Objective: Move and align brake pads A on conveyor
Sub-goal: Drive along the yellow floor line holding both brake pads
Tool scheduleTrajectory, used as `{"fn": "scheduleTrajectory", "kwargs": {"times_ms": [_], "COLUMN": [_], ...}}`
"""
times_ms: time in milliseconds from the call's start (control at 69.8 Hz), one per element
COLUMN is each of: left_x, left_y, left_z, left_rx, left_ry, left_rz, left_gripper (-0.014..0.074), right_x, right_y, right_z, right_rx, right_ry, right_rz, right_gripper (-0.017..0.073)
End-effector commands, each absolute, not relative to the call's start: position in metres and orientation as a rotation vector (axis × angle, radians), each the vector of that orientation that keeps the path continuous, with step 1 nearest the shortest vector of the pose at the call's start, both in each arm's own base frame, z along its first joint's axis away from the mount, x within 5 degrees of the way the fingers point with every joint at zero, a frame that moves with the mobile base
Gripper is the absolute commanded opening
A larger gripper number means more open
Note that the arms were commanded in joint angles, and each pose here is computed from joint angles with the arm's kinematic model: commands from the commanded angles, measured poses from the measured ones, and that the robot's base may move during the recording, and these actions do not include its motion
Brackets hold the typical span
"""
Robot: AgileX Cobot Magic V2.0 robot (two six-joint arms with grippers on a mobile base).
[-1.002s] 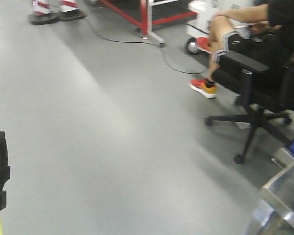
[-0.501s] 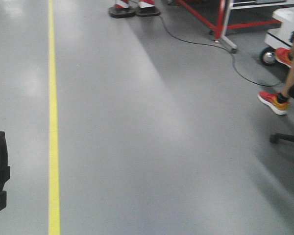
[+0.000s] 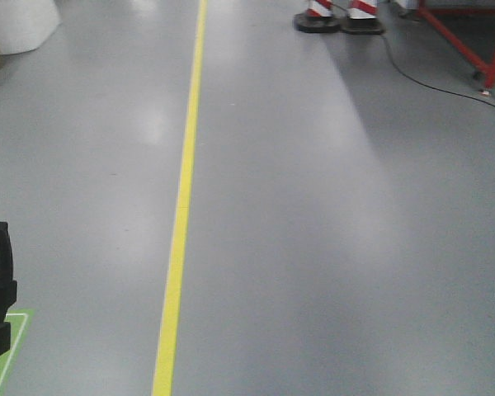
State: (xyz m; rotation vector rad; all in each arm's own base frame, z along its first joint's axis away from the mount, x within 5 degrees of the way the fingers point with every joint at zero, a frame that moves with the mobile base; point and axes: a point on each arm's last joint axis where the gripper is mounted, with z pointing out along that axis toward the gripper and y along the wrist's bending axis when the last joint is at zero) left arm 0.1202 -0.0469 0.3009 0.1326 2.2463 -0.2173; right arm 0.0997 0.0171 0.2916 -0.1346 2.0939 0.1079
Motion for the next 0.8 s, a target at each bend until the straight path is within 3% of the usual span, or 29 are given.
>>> {"fn": "scheduleTrajectory", "kwargs": {"times_ms": [0, 788], "left_x": [0.1235, 0.1235], "left_y": [-0.0496, -0.0496], "left_z": [0.3153, 0.3153], "left_rx": [0.139, 0.139], "left_ry": [2.146, 2.146], "left_rz": [-0.259, -0.259], "left_gripper": [-0.0008, -0.0008], "right_x": [0.1034, 0.1034], "right_y": [0.0178, 0.0178], "right_z": [0.3089, 0.3089], "right_rx": [-0.14, -0.14], "right_ry": [1.973, 1.973], "right_rz": [0.112, 0.112], "right_gripper": [-0.0002, -0.0002]}}
